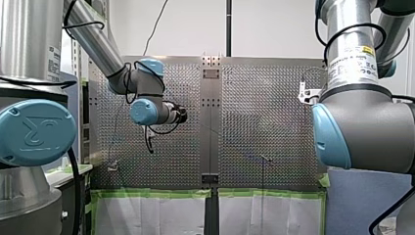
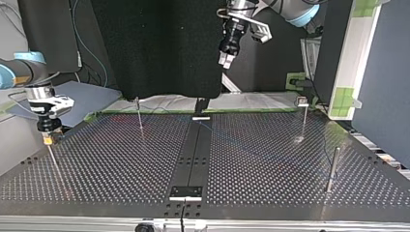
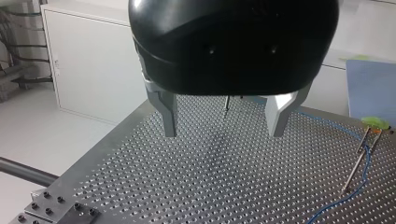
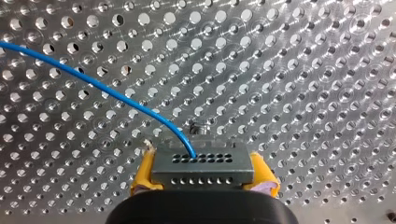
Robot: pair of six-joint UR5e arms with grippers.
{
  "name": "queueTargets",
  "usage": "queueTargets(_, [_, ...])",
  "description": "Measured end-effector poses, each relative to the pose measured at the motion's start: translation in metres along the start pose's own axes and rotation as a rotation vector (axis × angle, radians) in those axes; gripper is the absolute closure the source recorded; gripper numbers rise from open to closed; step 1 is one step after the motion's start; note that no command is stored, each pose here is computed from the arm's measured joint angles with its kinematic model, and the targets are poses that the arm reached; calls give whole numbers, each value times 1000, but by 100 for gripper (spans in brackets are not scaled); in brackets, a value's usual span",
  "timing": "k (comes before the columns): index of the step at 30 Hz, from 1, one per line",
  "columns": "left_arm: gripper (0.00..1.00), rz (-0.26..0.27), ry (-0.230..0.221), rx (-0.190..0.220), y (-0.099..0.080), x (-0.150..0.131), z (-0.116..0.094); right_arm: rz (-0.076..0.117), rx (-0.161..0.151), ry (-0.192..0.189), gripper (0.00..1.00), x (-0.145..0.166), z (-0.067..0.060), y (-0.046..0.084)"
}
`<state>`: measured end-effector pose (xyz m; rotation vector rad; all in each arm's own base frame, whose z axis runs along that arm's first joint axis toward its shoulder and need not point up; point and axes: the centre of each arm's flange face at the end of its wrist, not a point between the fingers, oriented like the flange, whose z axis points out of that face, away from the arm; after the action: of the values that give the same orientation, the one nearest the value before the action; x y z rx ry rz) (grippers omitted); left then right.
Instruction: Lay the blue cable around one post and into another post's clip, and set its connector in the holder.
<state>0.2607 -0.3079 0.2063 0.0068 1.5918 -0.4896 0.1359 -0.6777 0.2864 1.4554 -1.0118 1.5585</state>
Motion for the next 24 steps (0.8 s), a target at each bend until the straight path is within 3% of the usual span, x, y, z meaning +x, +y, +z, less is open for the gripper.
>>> queueTargets(10, [7, 0, -1, 1, 0, -1, 1, 0, -12, -20, 100, -1, -4, 8])
queueTargets(11, [7, 0, -1, 1, 0, -1, 1, 1, -12, -21, 89, -2, -4, 8])
queueTargets(12, [7, 0, -1, 1, 0, -1, 1, 5, -13, -28, 89, -5, -4, 8])
queueTargets(14, [7, 0, -1, 1, 0, -1, 1, 4, -13, -26, 68, -5, -4, 8])
queueTargets(15, [7, 0, -1, 1, 0, -1, 1, 4, -13, -26, 68, -5, -4, 8])
queueTargets(16, [7, 0, -1, 1, 0, -1, 1, 3, -12, -26, 51, -4, -4, 8])
queueTargets(18, [7, 0, -1, 1, 0, -1, 1, 2, -12, -23, 47, -3, -4, 8])
queueTargets(20, [7, 0, -1, 1, 0, -1, 1, 2, -12, -23, 35, -3, -4, 8])
queueTargets(24, [7, 0, -1, 1, 0, -1, 1, 2, -12, -23, 30, -3, -4, 8])
